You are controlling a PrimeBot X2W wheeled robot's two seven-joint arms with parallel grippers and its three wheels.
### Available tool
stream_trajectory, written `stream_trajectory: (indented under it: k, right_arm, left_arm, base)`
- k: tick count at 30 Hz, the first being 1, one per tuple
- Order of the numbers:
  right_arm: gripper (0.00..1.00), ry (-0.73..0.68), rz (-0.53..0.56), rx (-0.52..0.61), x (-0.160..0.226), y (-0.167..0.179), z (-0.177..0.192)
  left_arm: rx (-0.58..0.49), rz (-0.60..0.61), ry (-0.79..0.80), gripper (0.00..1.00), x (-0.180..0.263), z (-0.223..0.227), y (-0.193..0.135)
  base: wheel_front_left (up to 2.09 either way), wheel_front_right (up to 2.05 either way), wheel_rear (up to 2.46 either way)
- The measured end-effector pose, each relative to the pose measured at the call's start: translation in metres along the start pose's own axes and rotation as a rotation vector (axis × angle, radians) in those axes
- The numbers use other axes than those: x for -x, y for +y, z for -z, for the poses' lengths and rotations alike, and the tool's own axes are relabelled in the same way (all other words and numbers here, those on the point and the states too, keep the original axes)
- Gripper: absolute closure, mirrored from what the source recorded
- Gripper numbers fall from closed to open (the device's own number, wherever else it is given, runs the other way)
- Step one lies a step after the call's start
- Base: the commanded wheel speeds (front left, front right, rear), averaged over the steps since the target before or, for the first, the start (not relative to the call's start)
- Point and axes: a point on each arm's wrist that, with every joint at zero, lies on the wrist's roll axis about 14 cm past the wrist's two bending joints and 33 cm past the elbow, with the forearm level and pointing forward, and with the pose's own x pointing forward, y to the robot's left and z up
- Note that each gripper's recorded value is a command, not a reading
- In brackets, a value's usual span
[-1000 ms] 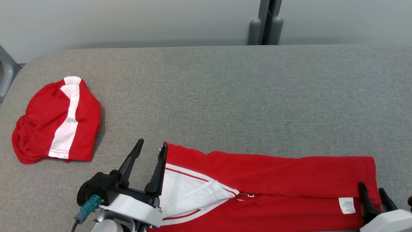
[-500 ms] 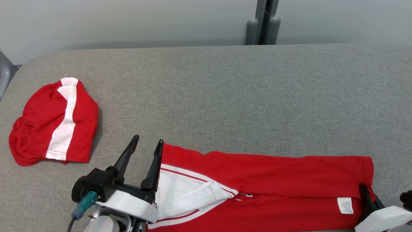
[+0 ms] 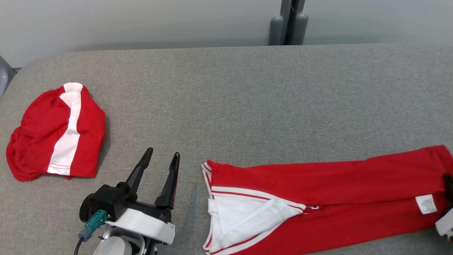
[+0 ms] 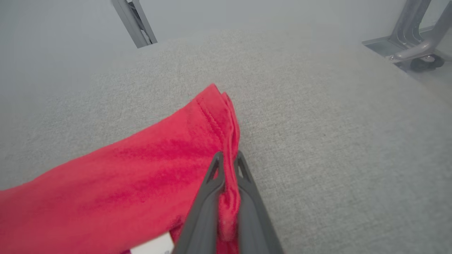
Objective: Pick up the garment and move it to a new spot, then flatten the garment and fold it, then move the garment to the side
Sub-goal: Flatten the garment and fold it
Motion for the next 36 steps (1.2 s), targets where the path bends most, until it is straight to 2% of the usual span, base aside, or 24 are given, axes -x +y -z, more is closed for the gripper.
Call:
stream_trajectory:
  k: [4,7,19,22,29,31,36]
  right_arm:
    - [1.00,-0.024,0.033,0.057,-0.005,-0.021,-0.021]
    - [1.00,-0.034,0.030,0.084,-0.007,-0.023,-0.031]
    - [1.00,0.036,-0.144,0.097,0.010,0.025,-0.031]
    - [1.00,0.047,-0.208,0.044,0.018,0.046,-0.035]
    - [1.00,0.061,-0.404,-0.179,0.043,0.115,-0.048]
    - [1.00,0.075,-0.479,-0.279,0.055,0.143,-0.048]
    - [1.00,0.119,-0.599,-0.400,0.075,0.191,-0.043]
  left_arm:
    - [0.002,-0.004,0.000,0.00,0.000,0.000,0.001]
    - [0.003,-0.005,-0.006,0.00,0.000,-0.002,0.001]
    - [0.016,0.014,-0.022,0.00,0.003,-0.007,-0.009]
    - [0.024,0.017,-0.029,0.00,0.004,-0.010,-0.011]
    - [0.030,0.033,-0.030,0.00,0.008,-0.010,-0.019]
    - [0.033,0.030,-0.034,0.00,0.009,-0.011,-0.018]
    - [0.037,0.022,-0.036,0.00,0.010,-0.011,-0.016]
  base:
    - [0.00,0.00,0.00]
    - [0.00,0.00,0.00]
    - [0.00,0.00,0.00]
    - [0.00,0.00,0.00]
    - [0.00,0.00,0.00]
    - [0.00,0.00,0.00]
    - [0.00,0.00,0.00]
